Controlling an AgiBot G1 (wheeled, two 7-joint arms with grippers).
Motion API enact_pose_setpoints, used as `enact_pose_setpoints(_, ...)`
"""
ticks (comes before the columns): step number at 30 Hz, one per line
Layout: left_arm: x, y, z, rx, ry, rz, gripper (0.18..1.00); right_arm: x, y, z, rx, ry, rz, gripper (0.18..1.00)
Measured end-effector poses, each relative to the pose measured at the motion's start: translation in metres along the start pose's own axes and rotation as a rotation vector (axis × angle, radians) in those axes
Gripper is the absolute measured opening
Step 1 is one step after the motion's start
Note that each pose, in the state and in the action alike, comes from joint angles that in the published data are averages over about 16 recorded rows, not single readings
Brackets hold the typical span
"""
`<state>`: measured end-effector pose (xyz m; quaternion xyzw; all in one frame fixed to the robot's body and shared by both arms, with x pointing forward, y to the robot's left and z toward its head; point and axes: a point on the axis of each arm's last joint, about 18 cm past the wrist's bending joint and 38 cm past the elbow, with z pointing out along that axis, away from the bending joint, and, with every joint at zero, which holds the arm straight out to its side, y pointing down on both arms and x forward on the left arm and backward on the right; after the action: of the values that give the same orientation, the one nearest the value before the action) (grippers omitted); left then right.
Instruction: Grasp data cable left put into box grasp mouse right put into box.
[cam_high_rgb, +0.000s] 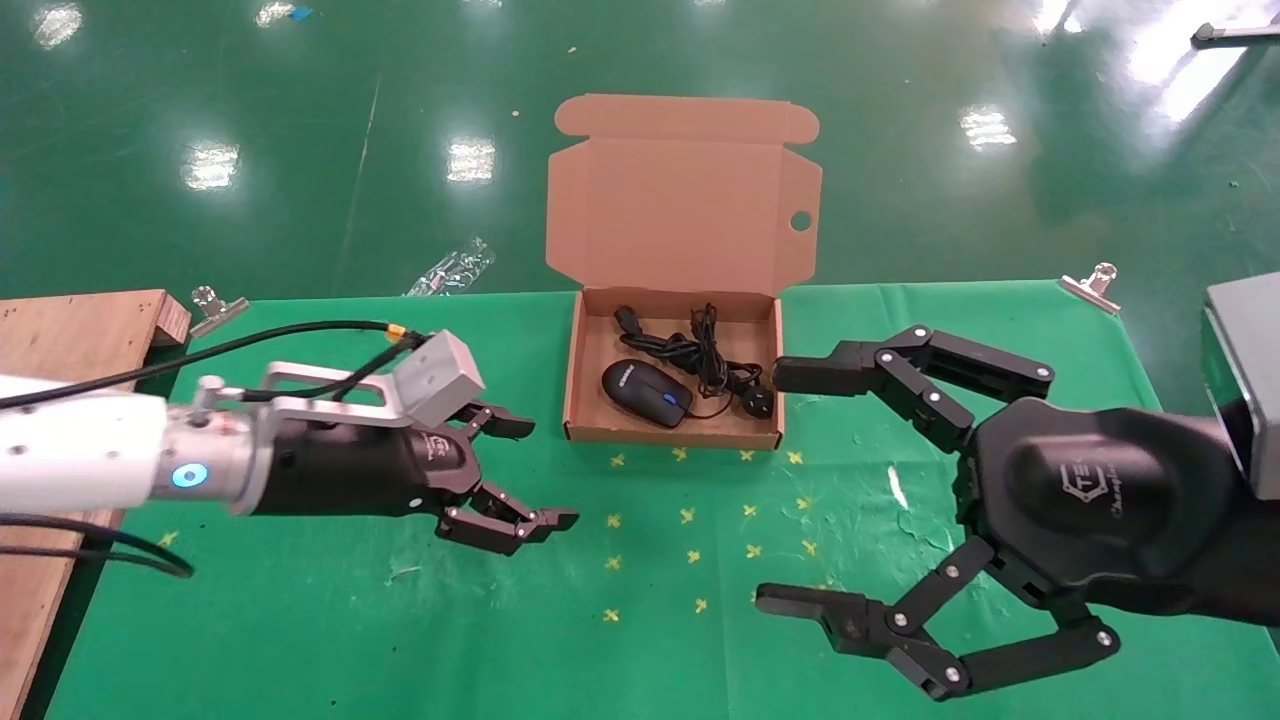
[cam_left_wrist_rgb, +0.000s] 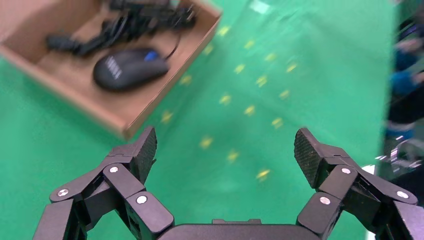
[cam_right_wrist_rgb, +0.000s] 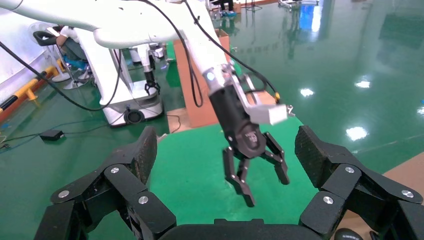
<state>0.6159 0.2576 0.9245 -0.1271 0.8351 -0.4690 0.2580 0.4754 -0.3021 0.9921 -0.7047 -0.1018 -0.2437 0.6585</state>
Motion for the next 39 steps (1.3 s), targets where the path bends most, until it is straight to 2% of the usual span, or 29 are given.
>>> enact_pose_setpoints(10,0.031,-0.015,-0.048,0.229,0.123,0.047,1.001,0.000,0.000,0.000,0.000,0.000,0.000,1.001)
enact_pose_setpoints(24,0.072,-0.037,-0.127,0.533,0.218,0.213,1.001,0.000,0.000,0.000,0.000,0.000,0.000,1.001)
enact_pose_setpoints(30,0.081,-0.041,-0.144,0.590,0.231,0.255,1.001,0.000,0.000,0.000,0.000,0.000,0.000,1.001)
enact_pose_setpoints(39,0.081,-0.041,-0.145,0.592,0.232,0.256,1.001,0.000,0.000,0.000,0.000,0.000,0.000,1.001)
